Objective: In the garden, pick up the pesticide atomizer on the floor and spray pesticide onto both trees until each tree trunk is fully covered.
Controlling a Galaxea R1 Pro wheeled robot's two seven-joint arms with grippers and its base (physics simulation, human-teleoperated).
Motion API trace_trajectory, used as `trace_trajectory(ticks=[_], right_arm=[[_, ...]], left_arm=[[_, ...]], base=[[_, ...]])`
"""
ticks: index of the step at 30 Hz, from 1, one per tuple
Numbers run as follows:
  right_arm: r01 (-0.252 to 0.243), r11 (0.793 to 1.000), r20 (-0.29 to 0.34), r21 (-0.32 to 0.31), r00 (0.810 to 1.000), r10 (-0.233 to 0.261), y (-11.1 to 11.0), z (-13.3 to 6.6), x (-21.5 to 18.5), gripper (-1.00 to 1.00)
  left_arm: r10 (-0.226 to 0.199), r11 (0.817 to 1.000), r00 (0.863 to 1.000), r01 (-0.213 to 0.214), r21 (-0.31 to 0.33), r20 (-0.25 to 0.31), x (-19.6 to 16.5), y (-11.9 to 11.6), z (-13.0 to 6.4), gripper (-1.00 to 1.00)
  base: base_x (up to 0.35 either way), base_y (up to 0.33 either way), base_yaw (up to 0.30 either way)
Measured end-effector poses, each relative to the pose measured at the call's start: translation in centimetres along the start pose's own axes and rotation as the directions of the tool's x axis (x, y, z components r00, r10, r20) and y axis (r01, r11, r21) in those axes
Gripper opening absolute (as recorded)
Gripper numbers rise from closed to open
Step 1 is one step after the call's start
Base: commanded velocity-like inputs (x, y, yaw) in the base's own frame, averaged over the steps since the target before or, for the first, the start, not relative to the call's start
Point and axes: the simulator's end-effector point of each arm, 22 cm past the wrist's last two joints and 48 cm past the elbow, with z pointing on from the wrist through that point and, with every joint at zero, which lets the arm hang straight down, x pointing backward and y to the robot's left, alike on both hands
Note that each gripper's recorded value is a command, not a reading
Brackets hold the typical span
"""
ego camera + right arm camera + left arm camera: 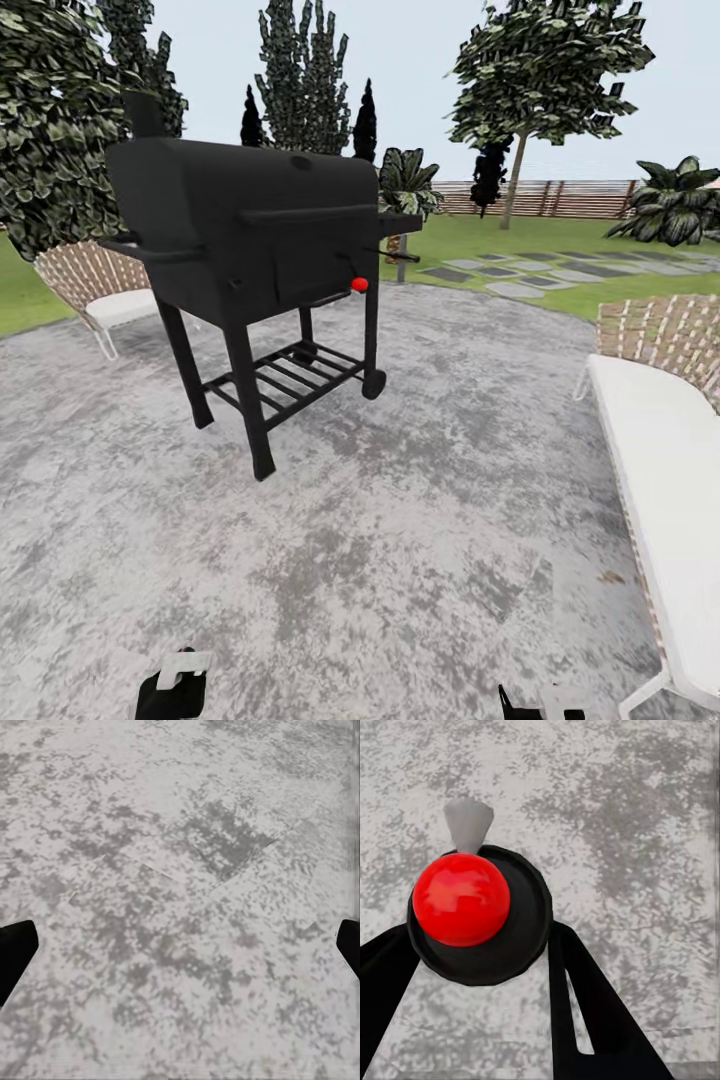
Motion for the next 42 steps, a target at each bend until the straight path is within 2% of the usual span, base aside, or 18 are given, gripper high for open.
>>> trace_trajectory(ticks=[42], right_arm=[[0.000,1.000,0.000,0.000,1.000,0.000,0.00,0.00,0.00,1.00]], left_arm=[[0.000,1.000,1.000,0.000,0.000,0.000,0.00,0.00,0.00,-1.00]], base=[[0.289,0.002,-0.263]])
